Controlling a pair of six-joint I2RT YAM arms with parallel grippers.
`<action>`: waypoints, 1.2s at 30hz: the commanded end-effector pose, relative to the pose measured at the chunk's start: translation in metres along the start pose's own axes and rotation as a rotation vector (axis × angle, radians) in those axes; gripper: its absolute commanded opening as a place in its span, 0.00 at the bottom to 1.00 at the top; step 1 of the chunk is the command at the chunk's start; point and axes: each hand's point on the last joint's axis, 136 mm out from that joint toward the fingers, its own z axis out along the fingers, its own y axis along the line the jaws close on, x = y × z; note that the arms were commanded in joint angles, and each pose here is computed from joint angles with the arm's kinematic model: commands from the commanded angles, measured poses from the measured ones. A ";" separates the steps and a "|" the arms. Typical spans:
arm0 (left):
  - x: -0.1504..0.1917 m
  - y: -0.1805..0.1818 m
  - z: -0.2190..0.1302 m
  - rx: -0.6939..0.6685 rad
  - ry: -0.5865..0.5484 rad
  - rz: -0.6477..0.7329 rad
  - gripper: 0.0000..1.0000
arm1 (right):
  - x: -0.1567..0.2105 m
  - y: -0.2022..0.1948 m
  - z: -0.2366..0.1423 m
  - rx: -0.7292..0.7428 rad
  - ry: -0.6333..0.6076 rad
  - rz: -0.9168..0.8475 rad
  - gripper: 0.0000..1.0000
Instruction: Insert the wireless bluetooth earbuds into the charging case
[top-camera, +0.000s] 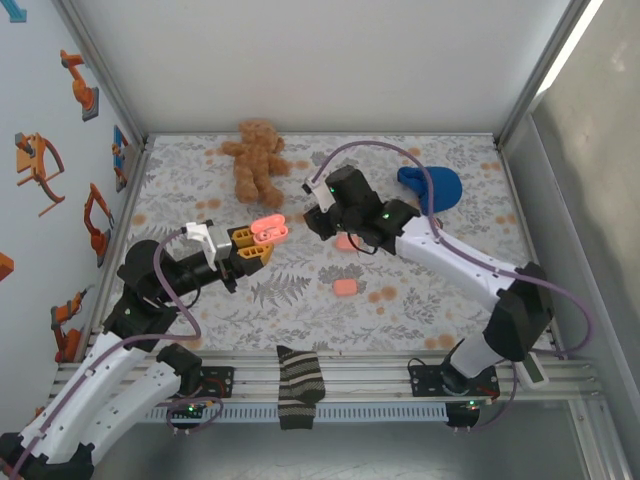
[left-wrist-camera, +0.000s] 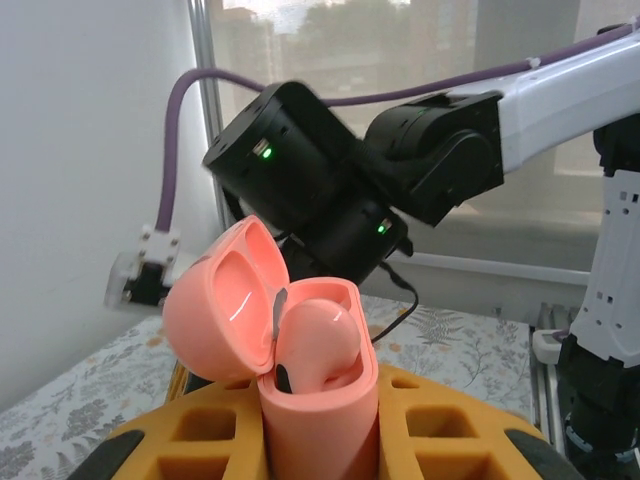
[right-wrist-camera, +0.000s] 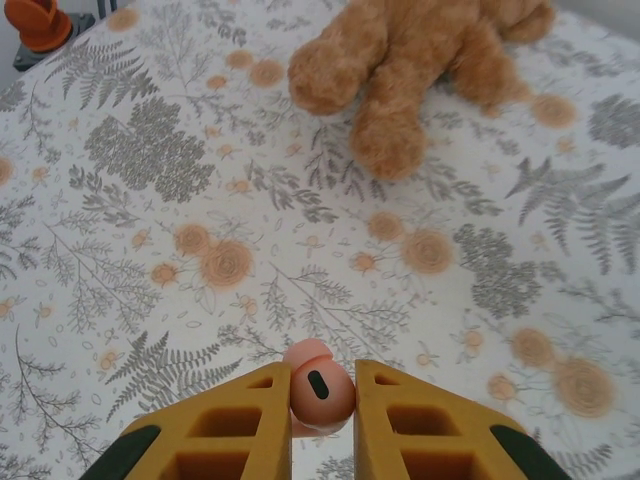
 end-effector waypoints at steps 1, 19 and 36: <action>-0.003 -0.003 0.003 0.022 -0.029 -0.013 0.05 | -0.014 -0.014 -0.038 0.087 -0.065 -0.067 0.18; -0.008 -0.003 0.030 0.118 -0.063 -0.075 0.05 | -0.078 0.017 -0.164 0.008 -0.358 -0.385 0.17; -0.007 -0.009 0.047 0.191 -0.051 -0.101 0.05 | -0.091 0.068 -0.199 -0.204 -0.511 -0.683 0.15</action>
